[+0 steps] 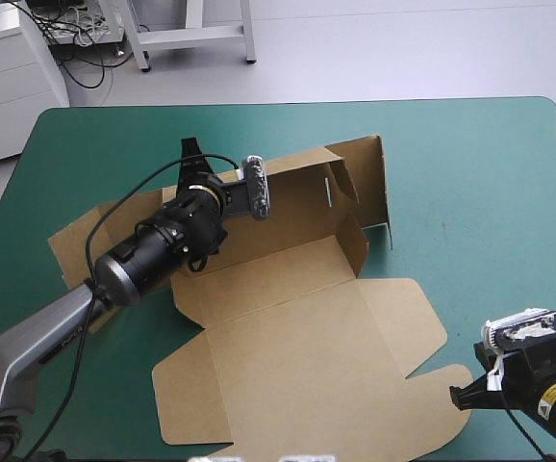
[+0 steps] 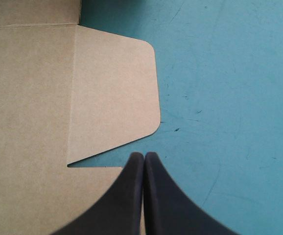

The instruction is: Fold the box

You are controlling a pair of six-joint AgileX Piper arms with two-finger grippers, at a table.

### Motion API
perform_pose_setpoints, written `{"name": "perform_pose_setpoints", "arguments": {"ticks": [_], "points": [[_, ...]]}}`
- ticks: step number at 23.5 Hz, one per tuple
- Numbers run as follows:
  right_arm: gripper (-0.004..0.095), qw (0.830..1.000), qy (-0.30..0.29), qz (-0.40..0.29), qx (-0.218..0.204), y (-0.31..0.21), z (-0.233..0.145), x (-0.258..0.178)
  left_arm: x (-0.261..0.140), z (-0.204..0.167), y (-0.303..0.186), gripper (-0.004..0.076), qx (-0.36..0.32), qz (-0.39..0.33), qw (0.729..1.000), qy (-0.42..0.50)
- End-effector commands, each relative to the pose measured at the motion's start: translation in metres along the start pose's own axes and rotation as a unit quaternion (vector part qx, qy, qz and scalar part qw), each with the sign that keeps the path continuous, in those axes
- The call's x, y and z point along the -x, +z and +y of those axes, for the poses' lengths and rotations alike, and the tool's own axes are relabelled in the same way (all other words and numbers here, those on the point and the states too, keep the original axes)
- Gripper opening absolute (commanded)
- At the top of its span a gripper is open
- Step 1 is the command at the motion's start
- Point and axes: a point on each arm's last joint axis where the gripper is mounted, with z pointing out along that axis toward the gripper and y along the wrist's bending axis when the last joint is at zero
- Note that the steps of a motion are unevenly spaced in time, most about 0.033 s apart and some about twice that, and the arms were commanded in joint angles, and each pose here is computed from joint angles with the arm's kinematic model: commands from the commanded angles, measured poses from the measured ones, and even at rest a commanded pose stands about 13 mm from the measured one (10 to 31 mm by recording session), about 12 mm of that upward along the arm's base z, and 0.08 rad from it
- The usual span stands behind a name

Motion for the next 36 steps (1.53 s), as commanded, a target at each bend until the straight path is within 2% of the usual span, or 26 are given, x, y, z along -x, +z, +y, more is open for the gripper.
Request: {"name": "perform_pose_setpoints", "arguments": {"ticks": [1,6,11,12,17,21,24,33,36], "points": [[-0.0023,0.999,-0.001,-0.044,-0.004,-0.005,-0.001,0.012,0.007,0.002,-0.021,-0.0032,0.076,-0.042,0.996,0.024],[-0.0023,0.999,0.013,-0.046,-0.011,-0.005,-0.002,0.012,0.021,-0.033,-0.024,-0.0032,0.129,-0.073,0.985,0.088],[-0.0022,0.999,0.01,-0.047,-0.015,-0.005,-0.003,0.013,0.039,-0.077,-0.034,-0.0032,0.254,-0.148,0.947,0.133],[-0.0022,0.999,0.011,-0.047,-0.015,-0.005,-0.003,0.013,0.038,-0.082,-0.034,-0.0032,0.258,-0.152,0.944,0.134],[-0.0021,0.999,0.011,-0.048,-0.015,-0.005,-0.003,0.013,0.028,-0.092,-0.028,-0.0032,0.258,-0.123,0.951,0.116],[-0.0022,0.997,0.056,-0.053,-0.03,-0.005,-0.006,0.013,0.028,-0.093,-0.027,-0.0032,0.258,-0.117,0.952,0.115],[-0.0022,0.995,0.074,-0.056,-0.039,-0.005,-0.008,0.013,0.025,-0.091,-0.026,-0.0032,0.245,-0.097,0.962,0.075],[-0.0019,0.995,0.07,-0.055,-0.039,-0.005,-0.008,0.013,0.028,-0.086,-0.029,-0.0032,0.224,-0.101,0.969,0.038],[0.0022,0.995,0.073,-0.054,-0.037,-0.005,-0.008,0.013,0.028,-0.086,-0.029,-0.0032,0.224,-0.1,0.969,0.037]]}}
